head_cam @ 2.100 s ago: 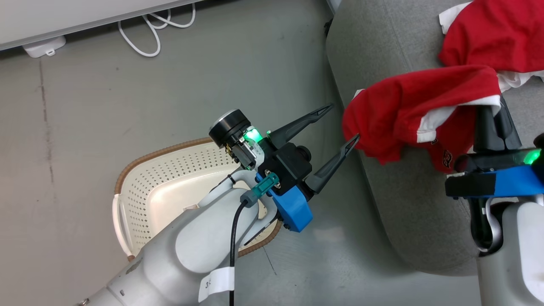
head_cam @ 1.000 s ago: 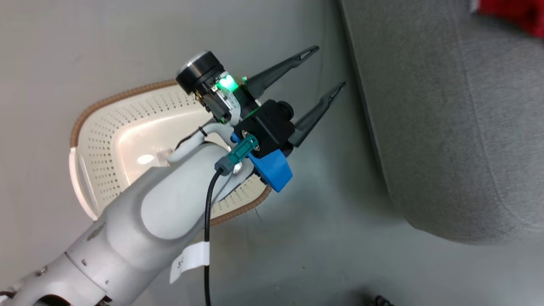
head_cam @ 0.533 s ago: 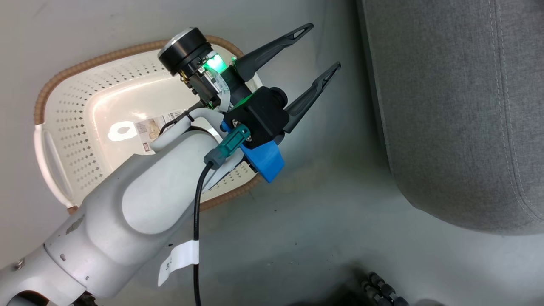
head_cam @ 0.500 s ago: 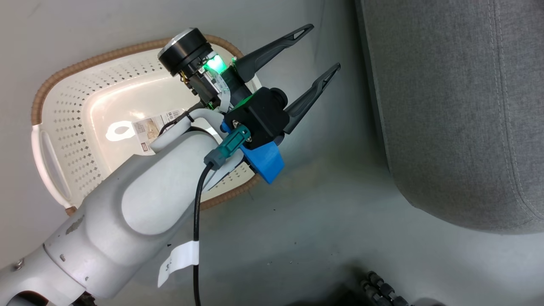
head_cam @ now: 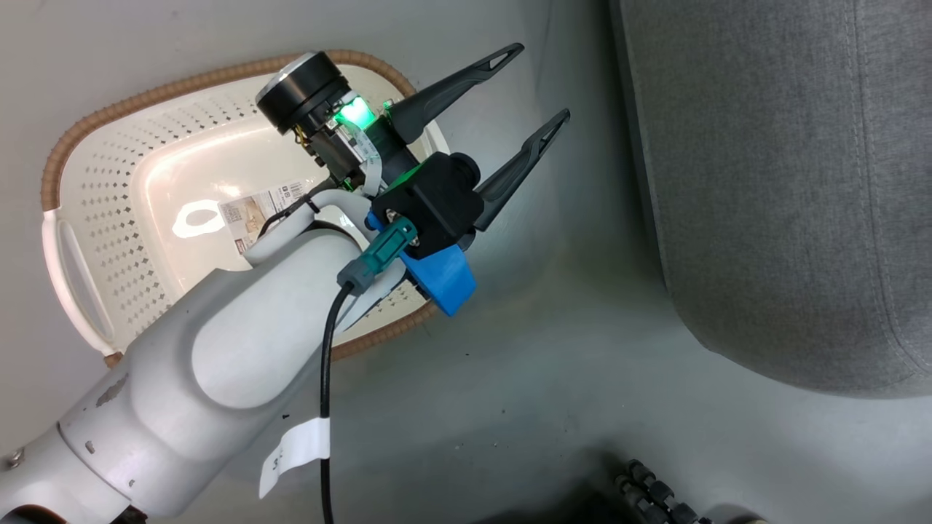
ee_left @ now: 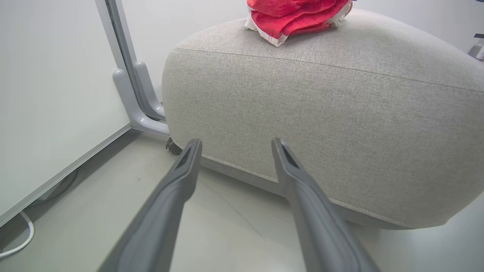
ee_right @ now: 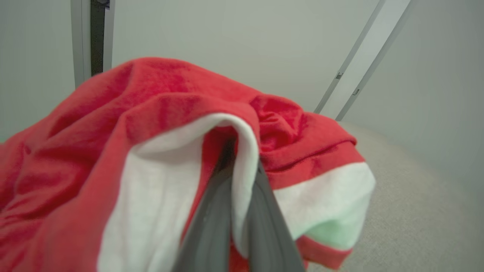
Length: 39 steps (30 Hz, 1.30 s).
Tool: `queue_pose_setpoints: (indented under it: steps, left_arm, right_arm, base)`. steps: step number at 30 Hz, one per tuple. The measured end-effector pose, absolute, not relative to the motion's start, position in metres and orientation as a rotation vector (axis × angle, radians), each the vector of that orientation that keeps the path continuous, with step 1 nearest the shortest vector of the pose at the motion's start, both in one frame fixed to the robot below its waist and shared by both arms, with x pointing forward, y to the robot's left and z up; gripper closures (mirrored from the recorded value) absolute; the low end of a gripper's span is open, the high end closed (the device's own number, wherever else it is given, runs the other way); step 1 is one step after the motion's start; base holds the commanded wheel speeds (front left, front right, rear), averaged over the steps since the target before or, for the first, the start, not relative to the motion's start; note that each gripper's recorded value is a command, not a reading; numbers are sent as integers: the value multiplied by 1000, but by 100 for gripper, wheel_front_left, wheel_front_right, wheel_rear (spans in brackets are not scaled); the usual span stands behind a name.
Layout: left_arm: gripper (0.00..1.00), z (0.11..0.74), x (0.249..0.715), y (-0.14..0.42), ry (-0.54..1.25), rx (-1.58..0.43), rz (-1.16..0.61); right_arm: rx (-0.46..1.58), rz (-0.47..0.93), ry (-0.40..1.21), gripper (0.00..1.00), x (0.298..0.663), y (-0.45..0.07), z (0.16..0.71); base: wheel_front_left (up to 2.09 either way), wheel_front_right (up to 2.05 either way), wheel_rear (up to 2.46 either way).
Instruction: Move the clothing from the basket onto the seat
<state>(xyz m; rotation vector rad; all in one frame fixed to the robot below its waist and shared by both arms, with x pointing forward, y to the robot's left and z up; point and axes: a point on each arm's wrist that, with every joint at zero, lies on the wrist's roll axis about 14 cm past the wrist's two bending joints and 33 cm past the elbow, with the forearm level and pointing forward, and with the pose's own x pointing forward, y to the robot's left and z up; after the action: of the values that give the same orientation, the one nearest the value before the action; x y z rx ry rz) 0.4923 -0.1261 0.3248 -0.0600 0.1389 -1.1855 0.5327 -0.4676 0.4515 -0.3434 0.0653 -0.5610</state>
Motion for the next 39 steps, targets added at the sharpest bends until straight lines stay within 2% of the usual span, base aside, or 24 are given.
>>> queue_pose_setpoints:
  steps: [1,7,13,22,28,39]
  left_arm:
    - [0,326,492,-126,139,-61,-1184]
    - [0,341,491,-125,118,-58,-1172]
    - [0,366,487,-126,85,-64,-1153]
    - [0,413,496,-109,38,-95,-1020]
    - [0,456,504,-79,-19,-143,-869]
    - [0,515,513,29,-149,-142,-507]
  right_arm:
    - [-337,-564,65,0,530,-466,451]
    - [-323,-569,65,0,508,-458,453]
    - [-331,-553,83,0,470,-444,459]
    - [-310,-504,-1,0,435,-415,495]
    - [-287,-428,-91,0,431,-387,525]
    - [-181,-186,-236,0,465,-297,556]
  base:
    - [0,0,0]
    - [0,0,0]
    - [0,0,0]
    - [0,0,0]
    - [0,0,0]
    - [0,0,0]
